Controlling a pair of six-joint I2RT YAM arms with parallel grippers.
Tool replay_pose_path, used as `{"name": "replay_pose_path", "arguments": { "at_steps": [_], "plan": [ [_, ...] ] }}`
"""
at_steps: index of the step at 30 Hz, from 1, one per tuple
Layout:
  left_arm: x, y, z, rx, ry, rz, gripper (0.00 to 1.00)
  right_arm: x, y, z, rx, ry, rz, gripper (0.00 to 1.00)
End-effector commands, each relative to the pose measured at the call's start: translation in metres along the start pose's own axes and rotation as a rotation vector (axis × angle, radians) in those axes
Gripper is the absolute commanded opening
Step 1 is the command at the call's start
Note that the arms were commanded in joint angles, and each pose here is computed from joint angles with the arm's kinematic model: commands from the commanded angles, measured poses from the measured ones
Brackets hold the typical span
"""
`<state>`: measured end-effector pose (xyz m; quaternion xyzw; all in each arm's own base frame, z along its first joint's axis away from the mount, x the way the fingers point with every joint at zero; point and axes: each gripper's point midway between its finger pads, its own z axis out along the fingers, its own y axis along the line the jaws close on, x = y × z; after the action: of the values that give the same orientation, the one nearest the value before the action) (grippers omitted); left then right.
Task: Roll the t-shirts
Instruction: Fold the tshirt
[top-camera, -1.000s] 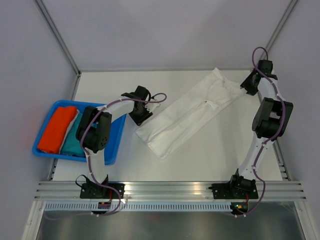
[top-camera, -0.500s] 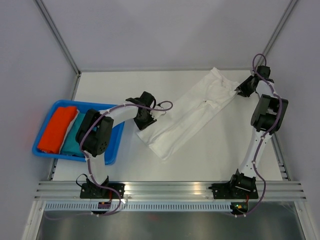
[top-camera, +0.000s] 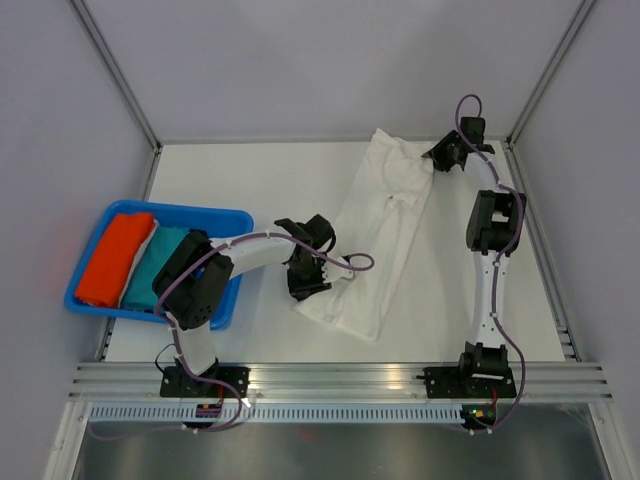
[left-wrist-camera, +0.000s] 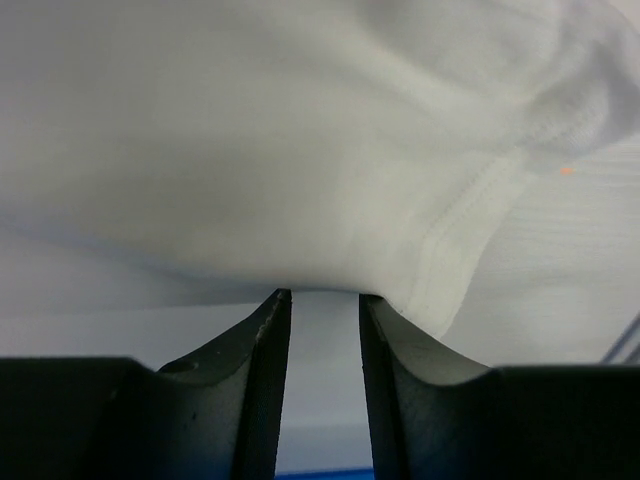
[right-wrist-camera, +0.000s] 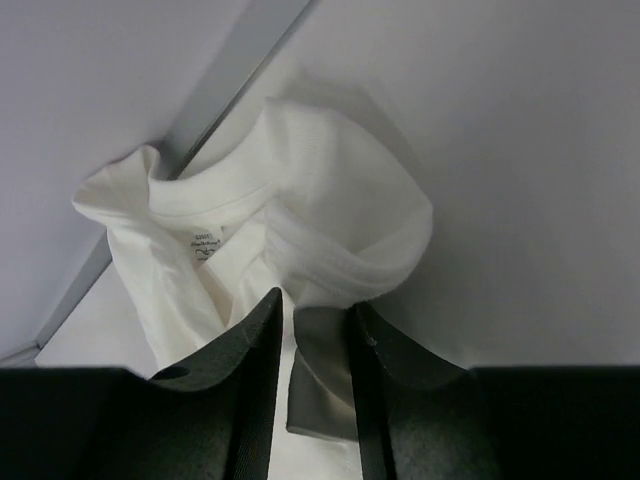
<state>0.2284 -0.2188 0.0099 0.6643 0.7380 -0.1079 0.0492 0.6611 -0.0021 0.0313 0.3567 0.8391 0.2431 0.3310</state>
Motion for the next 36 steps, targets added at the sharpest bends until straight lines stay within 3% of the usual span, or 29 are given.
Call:
{"name": "replay_pose_path", "arguments": {
  "at_steps": [1,5,12,15,19,23,26,27,30,31,36],
  "plan": [
    [0.013,-0.088,0.029,0.330,0.030,0.077,0.40,0.007,0.053,0.008,-0.112,-0.030,-0.016,0.38],
    [0.002,-0.101,0.018,0.357,-0.037,0.084,0.40,-0.002,0.047,0.002,-0.077,-0.067,-0.072,0.43],
    [0.000,-0.085,-0.011,0.209,-0.039,0.040,0.43,-0.040,0.052,-0.030,-0.065,-0.147,-0.163,0.52],
    [-0.012,-0.050,-0.034,0.070,-0.069,-0.045,0.44,-0.055,0.061,-0.050,-0.059,-0.187,-0.221,0.56],
    [-0.043,0.018,-0.087,-0.146,-0.209,-0.198,0.44,-0.064,0.073,-0.076,-0.061,-0.217,-0.309,0.61],
    [-0.028,0.083,-0.103,-0.273,-0.230,-0.385,0.42,-0.067,0.088,-0.116,-0.068,-0.230,-0.370,0.63],
    [-0.001,0.117,-0.105,-0.306,-0.221,-0.534,0.40,-0.049,0.074,-0.140,-0.011,-0.189,-0.374,0.61],
    [0.007,0.124,-0.098,-0.311,-0.200,-0.561,0.39,-0.027,0.049,-0.134,0.032,-0.130,-0.366,0.60],
    [0.028,0.146,-0.093,-0.363,-0.176,-0.617,0.38,-0.003,0.045,-0.161,0.038,-0.107,-0.401,0.56],
    [0.033,0.151,-0.089,-0.370,-0.164,-0.628,0.38,0.022,0.020,-0.157,0.079,-0.045,-0.394,0.56],
    [0.058,0.187,-0.095,-0.463,-0.164,-0.697,0.37,0.076,-0.004,-0.184,0.089,0.003,-0.448,0.54]
  ]
}}
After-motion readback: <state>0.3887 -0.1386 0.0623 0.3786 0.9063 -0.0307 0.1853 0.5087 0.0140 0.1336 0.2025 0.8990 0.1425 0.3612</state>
